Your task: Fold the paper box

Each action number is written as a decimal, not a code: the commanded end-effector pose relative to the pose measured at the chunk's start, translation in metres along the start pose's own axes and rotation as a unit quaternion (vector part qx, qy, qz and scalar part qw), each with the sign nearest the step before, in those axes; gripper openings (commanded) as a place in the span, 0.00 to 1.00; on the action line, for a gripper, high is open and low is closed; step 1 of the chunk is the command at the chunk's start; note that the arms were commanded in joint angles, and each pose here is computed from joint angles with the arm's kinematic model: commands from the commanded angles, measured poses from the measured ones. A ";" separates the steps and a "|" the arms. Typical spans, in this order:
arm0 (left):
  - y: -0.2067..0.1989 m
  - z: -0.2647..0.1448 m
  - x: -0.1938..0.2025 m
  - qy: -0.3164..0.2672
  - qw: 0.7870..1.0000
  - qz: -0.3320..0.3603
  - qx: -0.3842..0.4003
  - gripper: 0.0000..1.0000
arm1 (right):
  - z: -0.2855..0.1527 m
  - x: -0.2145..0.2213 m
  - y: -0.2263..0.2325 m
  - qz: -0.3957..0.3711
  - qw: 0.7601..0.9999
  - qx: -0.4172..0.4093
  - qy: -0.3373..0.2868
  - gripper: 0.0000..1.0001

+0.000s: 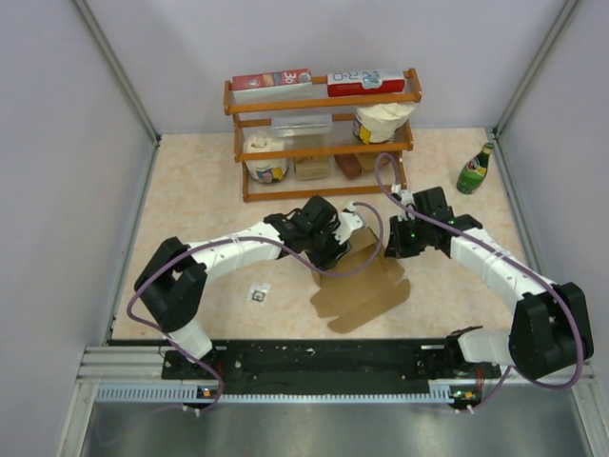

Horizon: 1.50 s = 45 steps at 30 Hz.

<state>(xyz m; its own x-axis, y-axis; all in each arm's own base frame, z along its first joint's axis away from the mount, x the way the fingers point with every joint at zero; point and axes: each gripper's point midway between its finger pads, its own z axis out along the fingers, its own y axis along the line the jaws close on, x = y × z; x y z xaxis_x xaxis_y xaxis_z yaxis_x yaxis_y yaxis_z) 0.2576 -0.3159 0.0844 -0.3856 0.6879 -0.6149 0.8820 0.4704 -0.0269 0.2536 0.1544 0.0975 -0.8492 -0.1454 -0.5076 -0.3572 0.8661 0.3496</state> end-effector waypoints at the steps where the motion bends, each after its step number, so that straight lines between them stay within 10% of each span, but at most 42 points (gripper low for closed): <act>1: 0.008 -0.007 -0.010 -0.023 0.999 0.015 -0.028 0.48 | -0.003 0.007 0.009 0.004 1.000 -0.016 0.004 0.04; 27: 0.005 0.000 0.022 0.048 0.993 0.070 -0.076 0.47 | -0.010 0.007 0.016 0.018 0.999 -0.027 0.003 0.38; 45: 0.002 0.002 0.022 0.050 0.993 0.074 -0.077 0.46 | -0.045 -0.093 -0.026 0.066 0.981 0.057 -0.173 0.41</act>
<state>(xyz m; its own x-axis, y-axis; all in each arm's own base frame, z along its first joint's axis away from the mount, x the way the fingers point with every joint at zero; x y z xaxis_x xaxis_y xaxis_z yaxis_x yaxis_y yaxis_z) 0.2555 -0.3132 0.0794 -0.2788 0.7730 -0.5698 0.8817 0.4412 0.1672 0.2847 0.1307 0.1701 -0.7428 0.0846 -0.6641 -0.2381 0.8938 0.3801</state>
